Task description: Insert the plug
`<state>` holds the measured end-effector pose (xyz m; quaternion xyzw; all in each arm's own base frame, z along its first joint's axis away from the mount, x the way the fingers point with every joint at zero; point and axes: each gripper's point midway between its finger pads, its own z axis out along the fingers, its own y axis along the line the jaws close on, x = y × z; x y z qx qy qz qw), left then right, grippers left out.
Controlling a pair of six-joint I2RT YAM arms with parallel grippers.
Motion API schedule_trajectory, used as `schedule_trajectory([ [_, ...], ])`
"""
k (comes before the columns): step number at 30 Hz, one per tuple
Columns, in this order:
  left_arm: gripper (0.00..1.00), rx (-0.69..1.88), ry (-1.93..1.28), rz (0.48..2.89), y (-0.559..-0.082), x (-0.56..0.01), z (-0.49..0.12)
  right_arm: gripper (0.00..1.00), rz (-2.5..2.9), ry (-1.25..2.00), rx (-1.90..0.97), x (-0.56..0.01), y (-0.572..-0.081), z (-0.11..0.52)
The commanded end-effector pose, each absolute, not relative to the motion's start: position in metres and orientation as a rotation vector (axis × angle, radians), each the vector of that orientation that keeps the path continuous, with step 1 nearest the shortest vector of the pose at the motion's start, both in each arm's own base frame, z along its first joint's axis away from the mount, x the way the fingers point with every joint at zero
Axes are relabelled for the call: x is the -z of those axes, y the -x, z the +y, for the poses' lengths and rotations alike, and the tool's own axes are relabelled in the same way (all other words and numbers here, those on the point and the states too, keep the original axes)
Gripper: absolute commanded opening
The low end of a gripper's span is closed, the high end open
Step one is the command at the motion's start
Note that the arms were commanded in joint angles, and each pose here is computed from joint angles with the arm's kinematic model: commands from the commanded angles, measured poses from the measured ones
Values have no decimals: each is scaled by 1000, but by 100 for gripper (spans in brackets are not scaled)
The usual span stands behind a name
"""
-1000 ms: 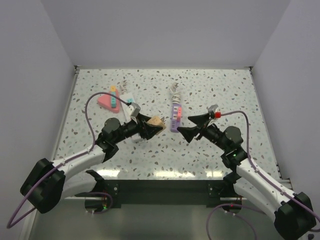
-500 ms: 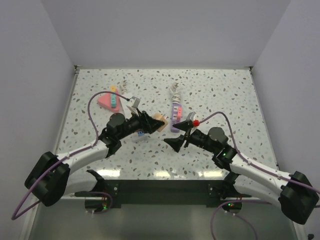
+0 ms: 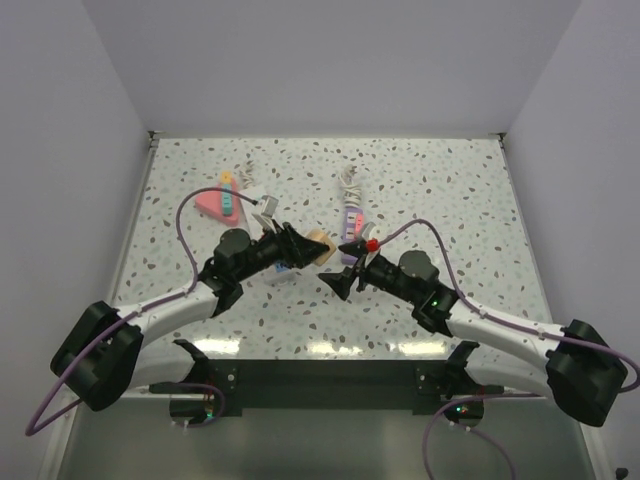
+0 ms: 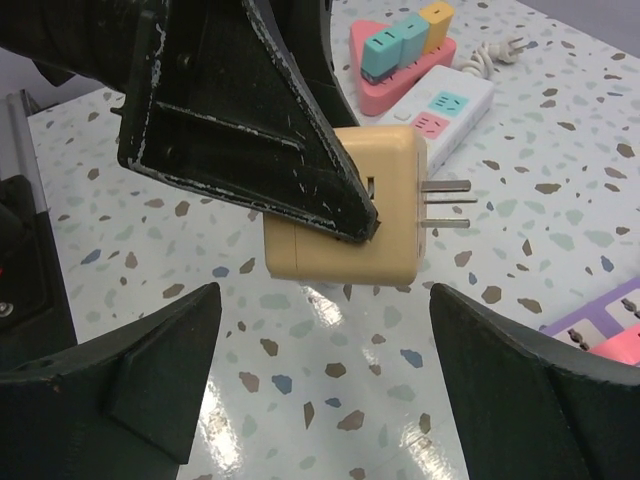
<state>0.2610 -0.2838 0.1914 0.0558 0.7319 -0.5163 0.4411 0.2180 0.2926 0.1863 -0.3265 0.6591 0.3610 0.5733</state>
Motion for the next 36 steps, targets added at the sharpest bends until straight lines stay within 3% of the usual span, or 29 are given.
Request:
schedule_trajectory([
  [1, 0, 1335, -135, 1718, -262, -215, -286, 88, 1423, 733, -806, -225, -231, 302],
  [13, 0, 1368, -141, 1698, -254, -220, -287, 87, 1470, 746, -749, -212, -243, 320],
  [27, 0, 1395, -186, 1714, -244, -214, -291, 70, 1400, 694, -742, -222, -255, 328],
  [34, 0, 1405, -217, 1714, -240, -211, -292, 38, 1399, 727, -762, -219, -255, 337],
  [36, 0, 1409, -229, 1717, -239, -209, -294, 24, 1405, 738, -770, -217, -254, 339],
])
